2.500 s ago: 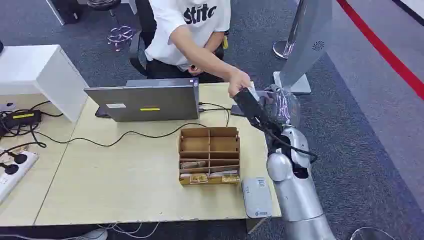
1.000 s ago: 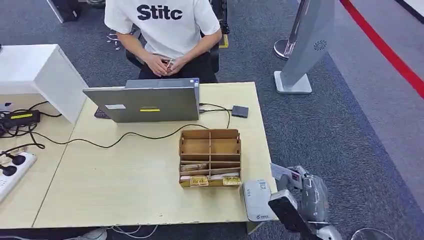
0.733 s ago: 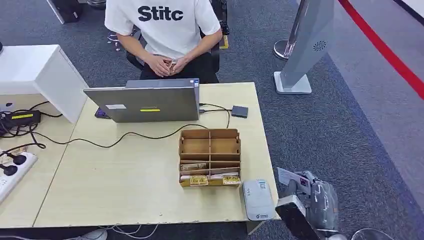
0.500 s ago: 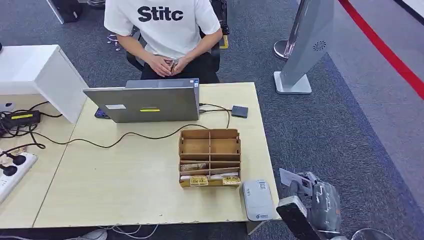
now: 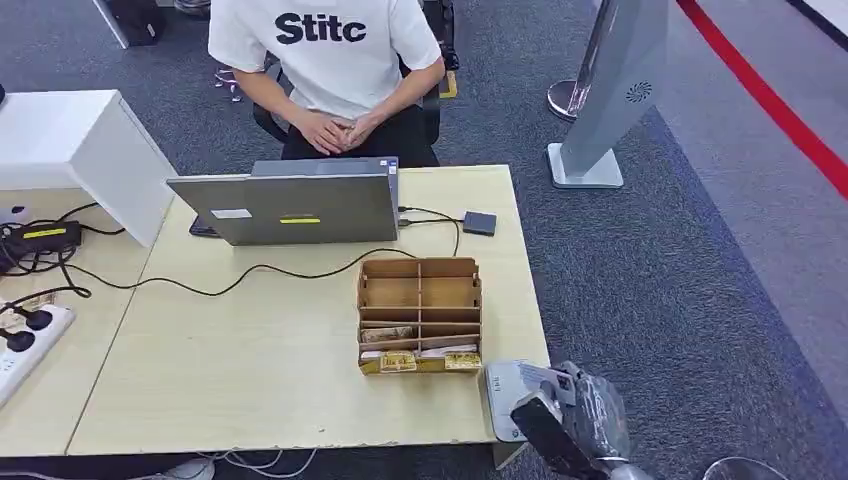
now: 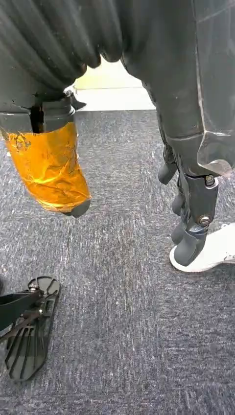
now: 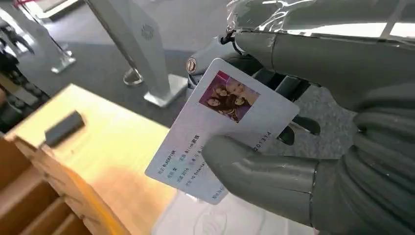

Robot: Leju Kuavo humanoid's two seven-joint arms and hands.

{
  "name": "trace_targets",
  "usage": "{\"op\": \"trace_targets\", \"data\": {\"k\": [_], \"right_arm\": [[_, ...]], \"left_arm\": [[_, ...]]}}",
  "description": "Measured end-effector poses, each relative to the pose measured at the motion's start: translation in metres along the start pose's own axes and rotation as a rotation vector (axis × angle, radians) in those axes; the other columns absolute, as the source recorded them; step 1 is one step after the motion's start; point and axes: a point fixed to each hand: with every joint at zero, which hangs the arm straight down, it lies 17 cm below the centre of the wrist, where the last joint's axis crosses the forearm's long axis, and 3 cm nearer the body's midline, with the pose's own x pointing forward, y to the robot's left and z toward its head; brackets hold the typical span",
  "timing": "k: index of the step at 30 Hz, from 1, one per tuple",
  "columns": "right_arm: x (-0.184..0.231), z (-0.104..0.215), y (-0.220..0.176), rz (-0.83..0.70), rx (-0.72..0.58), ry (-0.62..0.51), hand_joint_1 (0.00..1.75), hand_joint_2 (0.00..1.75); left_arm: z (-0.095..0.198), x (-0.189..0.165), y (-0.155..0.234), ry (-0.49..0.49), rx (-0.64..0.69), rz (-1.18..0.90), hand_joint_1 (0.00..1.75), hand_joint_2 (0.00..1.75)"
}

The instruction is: Pass the card to the sensor for recognition and then transmit it.

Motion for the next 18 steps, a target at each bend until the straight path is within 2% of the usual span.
{"op": "trace_targets", "data": {"k": [9,18], "right_arm": [[-0.005,0.001,0.024,-0.008,0.055,0.019,1.75,1.75],[-0.009,0.003,0.027,0.0,0.064,0.027,1.75,1.75]], "left_arm": [[0.0,0.0,0.0,-0.001,-0.001,-0.011,0.0,1.75],[0.0,0.0,0.001,0.0,0.0,-0.008,0.0,1.75]]}}
